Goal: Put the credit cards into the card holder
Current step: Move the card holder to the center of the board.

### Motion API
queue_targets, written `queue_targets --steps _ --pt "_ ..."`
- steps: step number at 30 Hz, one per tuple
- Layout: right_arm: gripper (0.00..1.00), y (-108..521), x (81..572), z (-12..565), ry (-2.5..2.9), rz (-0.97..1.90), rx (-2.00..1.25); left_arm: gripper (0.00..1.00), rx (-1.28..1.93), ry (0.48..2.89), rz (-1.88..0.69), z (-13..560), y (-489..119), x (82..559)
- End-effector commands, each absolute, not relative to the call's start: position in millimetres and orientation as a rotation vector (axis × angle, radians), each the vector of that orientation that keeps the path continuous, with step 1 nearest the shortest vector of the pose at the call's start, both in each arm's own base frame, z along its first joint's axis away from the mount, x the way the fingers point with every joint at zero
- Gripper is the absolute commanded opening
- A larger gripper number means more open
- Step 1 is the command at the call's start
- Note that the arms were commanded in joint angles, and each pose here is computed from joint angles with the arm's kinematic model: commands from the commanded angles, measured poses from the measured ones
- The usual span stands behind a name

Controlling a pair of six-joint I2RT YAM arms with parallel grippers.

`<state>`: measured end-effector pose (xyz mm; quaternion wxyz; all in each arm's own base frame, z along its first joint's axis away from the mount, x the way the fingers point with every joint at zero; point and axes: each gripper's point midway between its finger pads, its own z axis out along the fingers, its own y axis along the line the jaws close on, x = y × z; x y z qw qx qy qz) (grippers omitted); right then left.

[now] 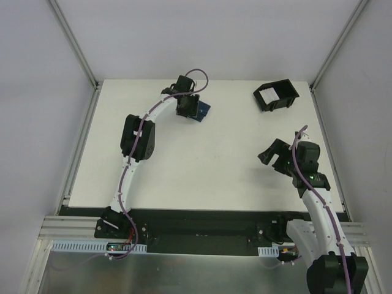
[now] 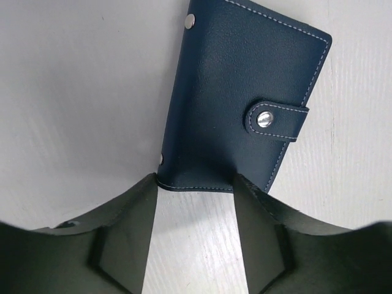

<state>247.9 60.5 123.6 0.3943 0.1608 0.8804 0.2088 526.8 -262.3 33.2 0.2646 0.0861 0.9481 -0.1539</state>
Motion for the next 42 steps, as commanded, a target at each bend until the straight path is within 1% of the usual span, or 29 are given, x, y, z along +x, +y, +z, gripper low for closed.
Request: queue_targets --steps 1,5,9,12,14,17,23,31,33,34,35,36,37,40,42 --pt "0.96 64 253 129 2.211 0.558 0.398 0.47 0.290 2.600 -0.436 42 -269 506" --pt "0.96 64 253 126 2.217 0.557 0.399 0.40 0.299 2.600 -0.451 42 -271 505" --pt "0.96 64 254 124 2.223 0.559 0.402 0.26 0.308 2.610 -0.472 43 -273 499" --pt "0.96 65 253 123 2.227 0.559 0.401 0.12 0.324 2.618 -0.488 42 -274 494" --pt "0.96 65 254 122 2.228 0.563 0.401 0.08 0.332 2.623 -0.497 43 -274 490" --pt "0.96 66 254 122 2.230 0.568 0.393 0.00 0.350 2.635 -0.528 44 -275 481" --pt "0.97 67 255 121 2.228 0.577 0.389 0.00 0.383 2.711 -0.584 35 -274 444" --pt "0.98 75 259 118 2.240 0.634 0.379 0.00 0.381 2.815 -0.650 20 -256 352" --pt "0.98 80 261 120 2.238 0.666 0.353 0.00 0.363 2.796 -0.700 30 -255 335" --pt "0.98 83 262 119 2.243 0.686 0.346 0.10 0.363 2.790 -0.715 34 -253 328" --pt "0.98 85 262 122 2.240 0.703 0.336 0.31 0.358 2.774 -0.710 41 -250 324" --pt "0.98 87 265 121 2.245 0.715 0.332 0.91 0.351 2.760 -0.694 47 -245 321" --pt "0.98 94 264 122 2.255 0.736 0.306 0.99 0.346 2.743 -0.672 53 -241 319" --pt "0.99 96 271 126 2.258 0.735 0.283 0.99 0.331 2.681 -0.635 73 -233 321" --pt "0.99 88 279 132 2.250 0.675 0.297 0.99 0.329 2.642 -0.629 85 -234 328"
